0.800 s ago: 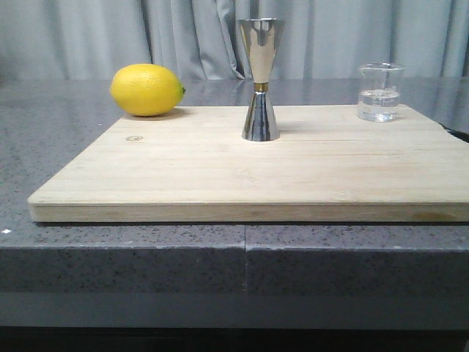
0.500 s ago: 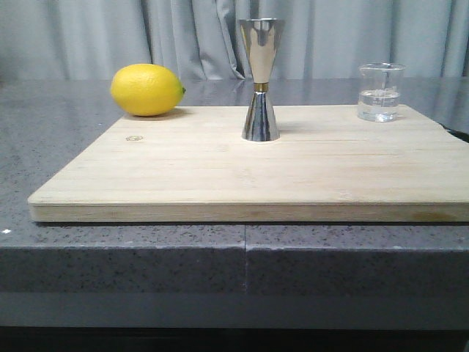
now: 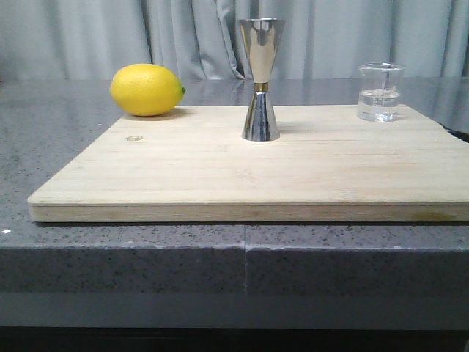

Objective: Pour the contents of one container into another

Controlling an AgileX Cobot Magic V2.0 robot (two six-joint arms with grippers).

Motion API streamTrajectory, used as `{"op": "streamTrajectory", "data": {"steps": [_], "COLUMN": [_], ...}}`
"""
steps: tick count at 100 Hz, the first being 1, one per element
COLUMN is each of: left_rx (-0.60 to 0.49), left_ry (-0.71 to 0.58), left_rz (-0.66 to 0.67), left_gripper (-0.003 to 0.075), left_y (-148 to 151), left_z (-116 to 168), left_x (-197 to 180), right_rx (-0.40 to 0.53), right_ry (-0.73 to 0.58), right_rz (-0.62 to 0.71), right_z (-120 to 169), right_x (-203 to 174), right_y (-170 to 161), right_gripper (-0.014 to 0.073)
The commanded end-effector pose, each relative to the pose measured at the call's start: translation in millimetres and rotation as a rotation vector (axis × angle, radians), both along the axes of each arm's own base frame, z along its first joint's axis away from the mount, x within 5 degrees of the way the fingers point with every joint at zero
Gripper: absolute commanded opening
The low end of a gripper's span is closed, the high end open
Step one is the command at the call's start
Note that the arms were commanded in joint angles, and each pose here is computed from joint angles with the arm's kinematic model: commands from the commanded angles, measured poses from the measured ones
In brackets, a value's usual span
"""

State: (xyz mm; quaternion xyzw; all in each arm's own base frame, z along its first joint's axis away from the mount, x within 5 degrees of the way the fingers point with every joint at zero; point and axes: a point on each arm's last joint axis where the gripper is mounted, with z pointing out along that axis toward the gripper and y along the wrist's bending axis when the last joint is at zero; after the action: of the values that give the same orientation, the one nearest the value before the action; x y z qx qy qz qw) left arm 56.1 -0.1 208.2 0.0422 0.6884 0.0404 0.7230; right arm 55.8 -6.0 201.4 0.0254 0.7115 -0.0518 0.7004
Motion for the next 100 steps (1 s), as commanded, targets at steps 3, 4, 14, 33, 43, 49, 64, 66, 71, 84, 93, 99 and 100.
{"op": "streamTrajectory", "data": {"steps": [3, 4, 14, 33, 43, 49, 64, 66, 71, 84, 93, 99, 100], "left_rx": [-0.004, -0.004, -0.004, -0.006, -0.006, -0.006, -0.01, -0.01, -0.017, -0.081, -0.206, -0.305, -0.313], "left_ry": [-0.083, -0.083, -0.087, -0.139, -0.173, -0.176, -0.174, -0.174, -0.174, -0.174, -0.174, -0.174, -0.172], "left_rz": [-0.019, -0.019, -0.019, -0.026, -0.031, -0.031, -0.031, -0.031, -0.032, -0.033, -0.033, -0.035, -0.035], "left_gripper": [-0.0021, -0.0021, -0.0021, -0.0021, -0.0021, -0.0021, -0.0021, -0.0021, -0.0021, -0.0021, -0.0021, -0.0021, -0.0021], "left_y": [-1.4, -1.4, -1.4, -2.0, -2.4, -2.4, -2.4, -2.4, -2.4, -1.7, -0.2, 0.9, 1.0], "left_z": [1.5, 1.5, 1.9, 6.6, 9.6, 9.9, 9.7, 9.7, 9.7, 9.8, 9.9, 10.4, 10.2], "left_x": [-1.6, -1.6, -1.6, -2.4, -3.0, -3.1, -3.0, -3.0, -3.0, -3.0, -3.0, -3.0, -3.0], "right_rx": [-0.025, -0.025, -0.025, -0.025, -0.028, -0.032, -0.037, -0.037, -0.037, -0.021, 0.054, 0.105, 0.116], "right_ry": [-0.078, -0.078, -0.078, -0.078, -0.107, -0.138, -0.181, -0.184, -0.186, -0.179, -0.169, -0.175, -0.176], "right_rz": [-0.013, -0.013, -0.013, -0.013, -0.014, -0.015, -0.016, -0.016, -0.016, -0.016, -0.016, -0.014, -0.014], "right_z": [0.0, 0.0, 0.0, 0.0, 2.6, 5.4, 9.3, 9.6, 9.8, 9.0, 7.3, 7.3, 7.3], "right_x": [-0.6, -0.6, -0.6, -0.6, -0.8, -1.1, -1.7, -1.7, -1.8, -1.6, -1.4, -1.5, -1.5], "right_y": [-0.8, -0.8, -0.8, -0.8, -0.8, -0.8, -0.9, -0.9, -0.9, -1.0, -1.4, -1.6, -1.7], "right_gripper": [-0.0069, -0.0069, -0.0069, -0.0069, -0.0069, -0.0069, -0.0069, -0.0069, -0.0069, -0.0069, -0.0069, -0.0069, -0.0069]}}
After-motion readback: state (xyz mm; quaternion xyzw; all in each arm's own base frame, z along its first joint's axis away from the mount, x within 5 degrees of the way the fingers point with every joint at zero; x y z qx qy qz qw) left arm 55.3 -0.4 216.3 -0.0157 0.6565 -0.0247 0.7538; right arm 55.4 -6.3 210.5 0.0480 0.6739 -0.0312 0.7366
